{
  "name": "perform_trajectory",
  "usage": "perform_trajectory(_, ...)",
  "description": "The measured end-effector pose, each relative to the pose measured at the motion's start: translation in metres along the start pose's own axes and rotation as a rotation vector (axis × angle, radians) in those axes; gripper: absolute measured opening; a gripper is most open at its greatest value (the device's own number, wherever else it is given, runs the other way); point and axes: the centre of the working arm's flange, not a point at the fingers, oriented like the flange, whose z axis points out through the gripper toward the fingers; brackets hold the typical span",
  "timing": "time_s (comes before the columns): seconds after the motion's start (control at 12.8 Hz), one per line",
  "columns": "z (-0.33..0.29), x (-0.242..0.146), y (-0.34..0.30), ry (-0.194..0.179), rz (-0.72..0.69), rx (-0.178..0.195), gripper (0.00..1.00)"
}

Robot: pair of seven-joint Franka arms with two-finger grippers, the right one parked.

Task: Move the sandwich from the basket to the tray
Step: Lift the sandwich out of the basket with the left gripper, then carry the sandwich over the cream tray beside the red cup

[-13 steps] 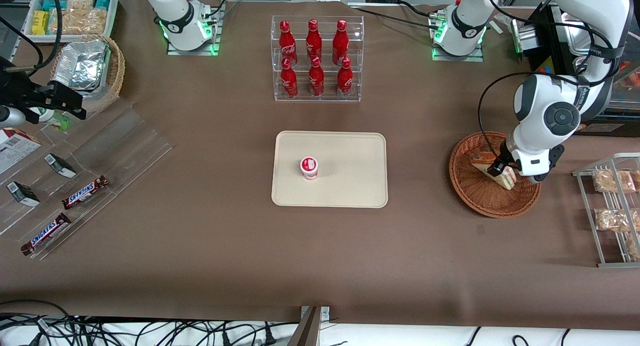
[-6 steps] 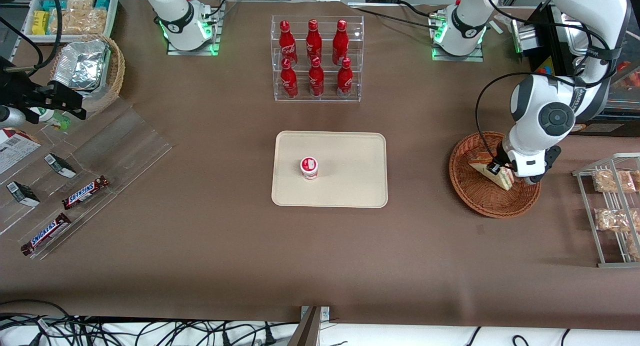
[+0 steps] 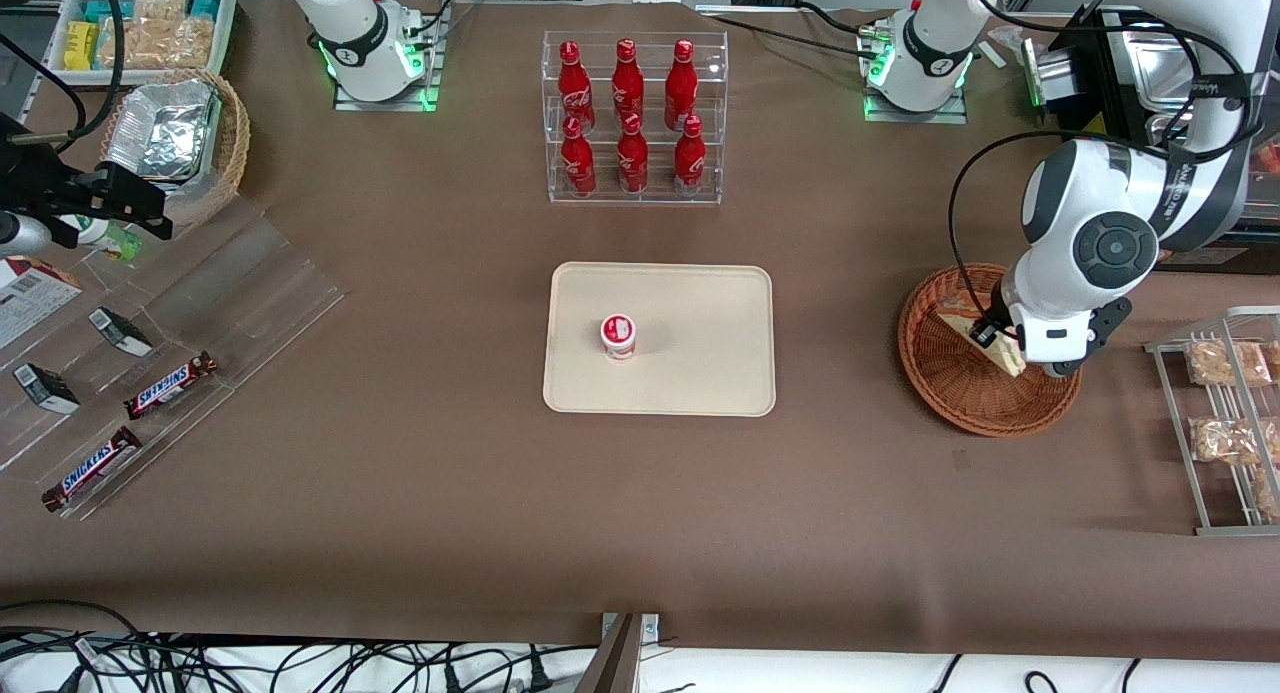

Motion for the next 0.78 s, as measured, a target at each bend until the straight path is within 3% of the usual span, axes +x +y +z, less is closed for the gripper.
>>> perform_trajectory(0.31,-0.061,-0.026,0.030,0.023,0.106,-0.021,0.43)
perform_trajectory(0.78,-0.090,-0.119,0.084,0.039,0.309,-0.062,0.43)
